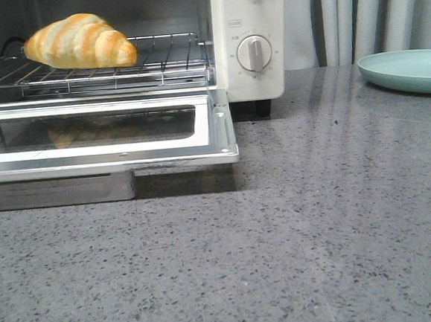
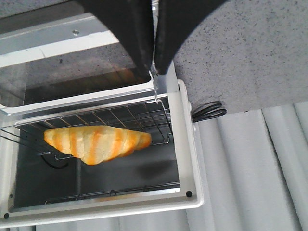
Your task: Put bread in oven
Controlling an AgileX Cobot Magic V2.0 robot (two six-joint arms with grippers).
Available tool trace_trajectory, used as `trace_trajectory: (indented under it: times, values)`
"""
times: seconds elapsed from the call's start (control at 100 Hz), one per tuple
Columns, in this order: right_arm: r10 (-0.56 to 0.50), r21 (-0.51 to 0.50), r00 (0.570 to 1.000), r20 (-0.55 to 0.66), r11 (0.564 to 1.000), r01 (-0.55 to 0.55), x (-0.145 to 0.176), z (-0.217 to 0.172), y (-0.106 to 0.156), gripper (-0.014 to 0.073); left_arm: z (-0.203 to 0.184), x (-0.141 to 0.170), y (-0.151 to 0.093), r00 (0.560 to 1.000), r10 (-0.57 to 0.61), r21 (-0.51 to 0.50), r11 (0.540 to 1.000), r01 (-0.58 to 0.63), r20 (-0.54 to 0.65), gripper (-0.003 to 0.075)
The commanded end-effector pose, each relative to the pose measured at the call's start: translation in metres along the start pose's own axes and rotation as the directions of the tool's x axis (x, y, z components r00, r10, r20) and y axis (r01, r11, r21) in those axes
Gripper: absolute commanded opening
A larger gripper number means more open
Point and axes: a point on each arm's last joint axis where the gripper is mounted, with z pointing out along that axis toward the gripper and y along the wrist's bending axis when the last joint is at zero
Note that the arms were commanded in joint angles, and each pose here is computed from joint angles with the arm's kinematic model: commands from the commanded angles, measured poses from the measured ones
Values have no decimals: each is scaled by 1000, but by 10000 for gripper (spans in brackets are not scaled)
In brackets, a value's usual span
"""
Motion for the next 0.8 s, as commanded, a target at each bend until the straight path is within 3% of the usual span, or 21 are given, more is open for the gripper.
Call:
trace_trajectory:
  times: [0.0, 0.27, 0.79]
  values:
    - [-34, 7, 997, 73, 999, 33, -13, 2, 1, -69, -3, -5, 2, 996, -47, -21, 999, 49, 78, -21]
    - [-34, 7, 997, 73, 999, 33, -13, 2, 1, -69, -6, 22, -1, 984, -177, -68, 982, 177, -5, -21]
    - [-34, 7, 997, 73, 999, 33, -13, 2, 1, -69, -4, 43, -4, 971, -208, -95, 976, 198, -113, -21]
